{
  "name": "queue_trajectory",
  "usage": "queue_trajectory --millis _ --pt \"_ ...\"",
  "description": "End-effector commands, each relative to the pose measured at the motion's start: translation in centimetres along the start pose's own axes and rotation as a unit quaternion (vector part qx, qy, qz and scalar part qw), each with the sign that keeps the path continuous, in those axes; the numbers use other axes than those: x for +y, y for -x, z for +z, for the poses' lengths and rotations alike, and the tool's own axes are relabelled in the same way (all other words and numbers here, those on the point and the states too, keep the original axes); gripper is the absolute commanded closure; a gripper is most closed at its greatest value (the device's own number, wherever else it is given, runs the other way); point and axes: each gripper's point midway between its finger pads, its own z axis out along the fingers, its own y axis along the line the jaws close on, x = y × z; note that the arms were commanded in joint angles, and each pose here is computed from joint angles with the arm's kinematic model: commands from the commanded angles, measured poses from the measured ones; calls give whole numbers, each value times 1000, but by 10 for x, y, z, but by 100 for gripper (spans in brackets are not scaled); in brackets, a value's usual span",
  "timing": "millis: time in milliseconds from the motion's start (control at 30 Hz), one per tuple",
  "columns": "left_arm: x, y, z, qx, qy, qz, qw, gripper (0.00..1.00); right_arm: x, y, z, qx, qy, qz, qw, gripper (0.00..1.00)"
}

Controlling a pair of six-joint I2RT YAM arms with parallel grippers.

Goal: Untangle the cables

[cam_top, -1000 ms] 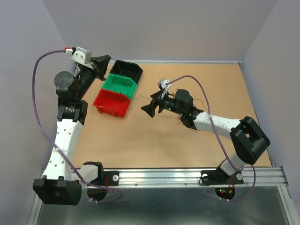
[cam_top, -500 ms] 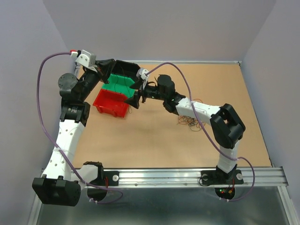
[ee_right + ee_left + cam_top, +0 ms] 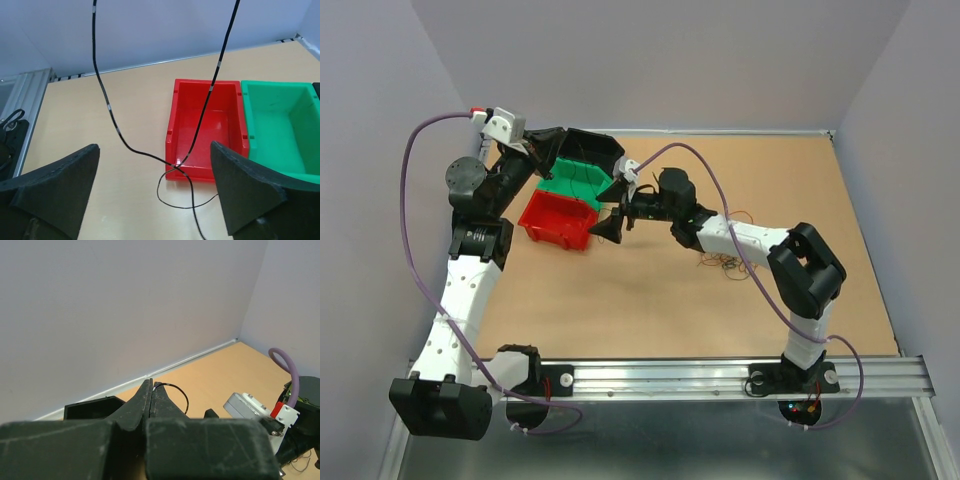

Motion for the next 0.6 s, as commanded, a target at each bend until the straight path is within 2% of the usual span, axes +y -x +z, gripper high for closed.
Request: queue_trajectory --millis 0,100,133,367,500,533,567 --pt "-9 20 -2 -34 -14 8 999 100 10 36 3 -49 10 -29 998 8" --pt "-10 21 -3 -34 -15 6 999 100 6 32 11 -48 10 -25 998 27" --pt "-9 20 -3 -34 -12 6 999 100 8 33 13 -49 13 -24 998 30" --pt "-9 15 -1 -28 -17 0 999 100 7 34 25 -52 7 -25 998 30" --pt "-14 16 -2 -27 -25 -5 999 100 -15 37 29 -61 -47 -19 997 30" --pt "-15 16 -3 -27 -29 -5 999 100 -19 42 31 -69 -55 -21 996 52" --pt "-16 17 -3 -28 -30 -7 999 100 -23 38 33 -67 -60 -18 996 67"
